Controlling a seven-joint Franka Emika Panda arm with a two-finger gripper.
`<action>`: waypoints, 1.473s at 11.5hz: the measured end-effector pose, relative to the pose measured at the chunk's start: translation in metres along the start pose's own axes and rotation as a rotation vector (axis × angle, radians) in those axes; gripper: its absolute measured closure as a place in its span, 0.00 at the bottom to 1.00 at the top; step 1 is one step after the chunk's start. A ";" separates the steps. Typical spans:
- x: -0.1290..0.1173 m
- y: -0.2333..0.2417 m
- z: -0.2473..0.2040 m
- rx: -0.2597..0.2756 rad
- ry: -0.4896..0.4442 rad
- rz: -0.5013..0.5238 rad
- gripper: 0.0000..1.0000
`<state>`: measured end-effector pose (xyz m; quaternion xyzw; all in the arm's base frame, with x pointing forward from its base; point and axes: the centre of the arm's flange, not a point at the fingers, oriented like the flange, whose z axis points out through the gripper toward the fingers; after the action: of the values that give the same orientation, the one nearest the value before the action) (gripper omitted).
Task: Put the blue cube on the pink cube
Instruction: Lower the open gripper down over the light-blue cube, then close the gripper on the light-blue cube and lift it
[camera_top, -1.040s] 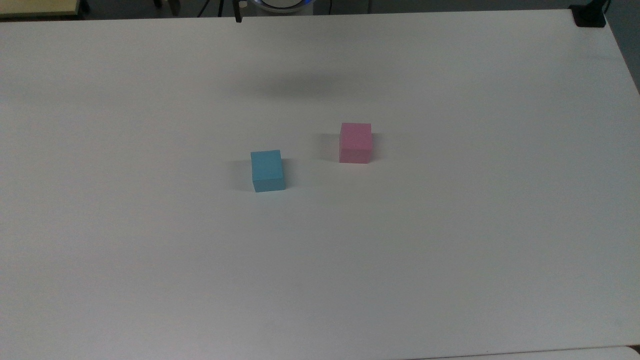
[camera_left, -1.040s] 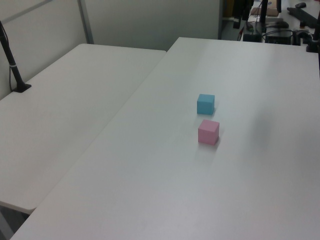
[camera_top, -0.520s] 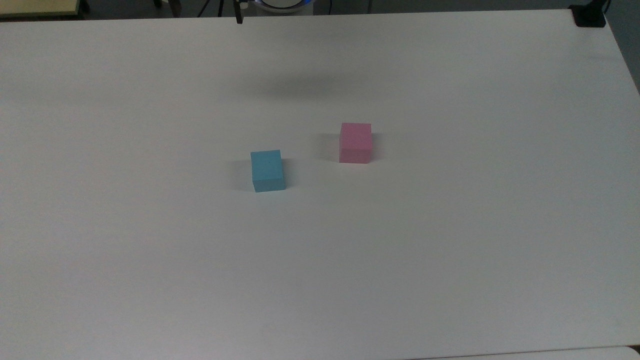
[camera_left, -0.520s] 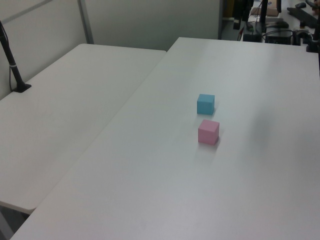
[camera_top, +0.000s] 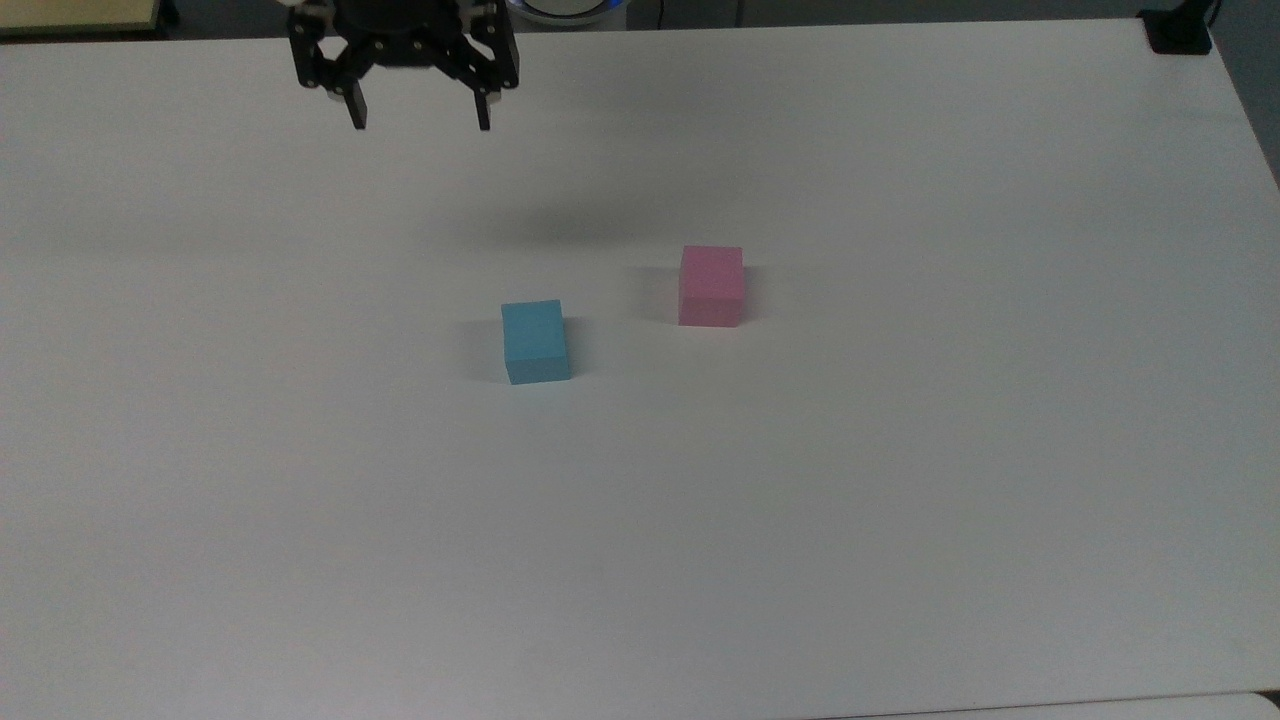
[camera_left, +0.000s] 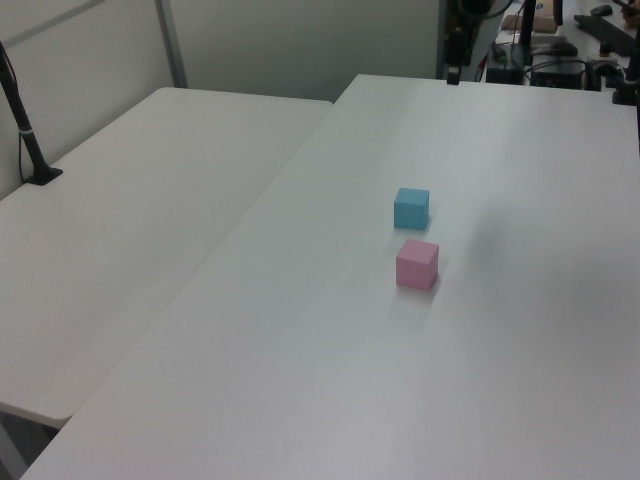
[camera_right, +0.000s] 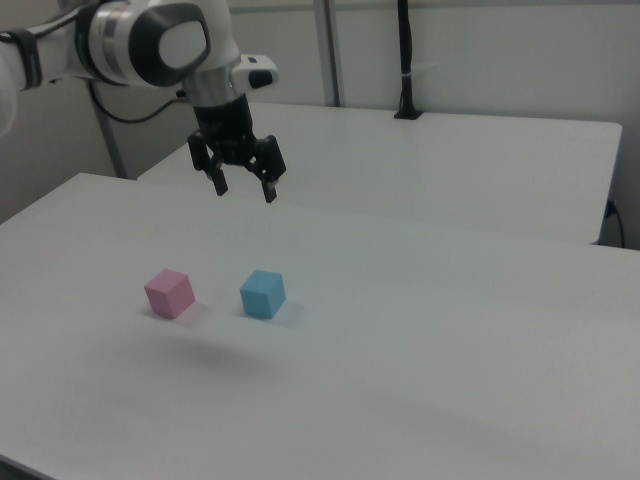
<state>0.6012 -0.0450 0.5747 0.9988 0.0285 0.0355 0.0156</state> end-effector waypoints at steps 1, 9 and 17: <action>0.010 -0.010 0.019 0.002 -0.009 -0.018 0.00; 0.052 -0.081 0.143 -0.052 -0.095 -0.169 0.00; 0.059 -0.102 0.214 -0.120 -0.120 -0.116 0.00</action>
<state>0.6699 0.0540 0.3623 0.9931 0.0832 -0.0237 0.0792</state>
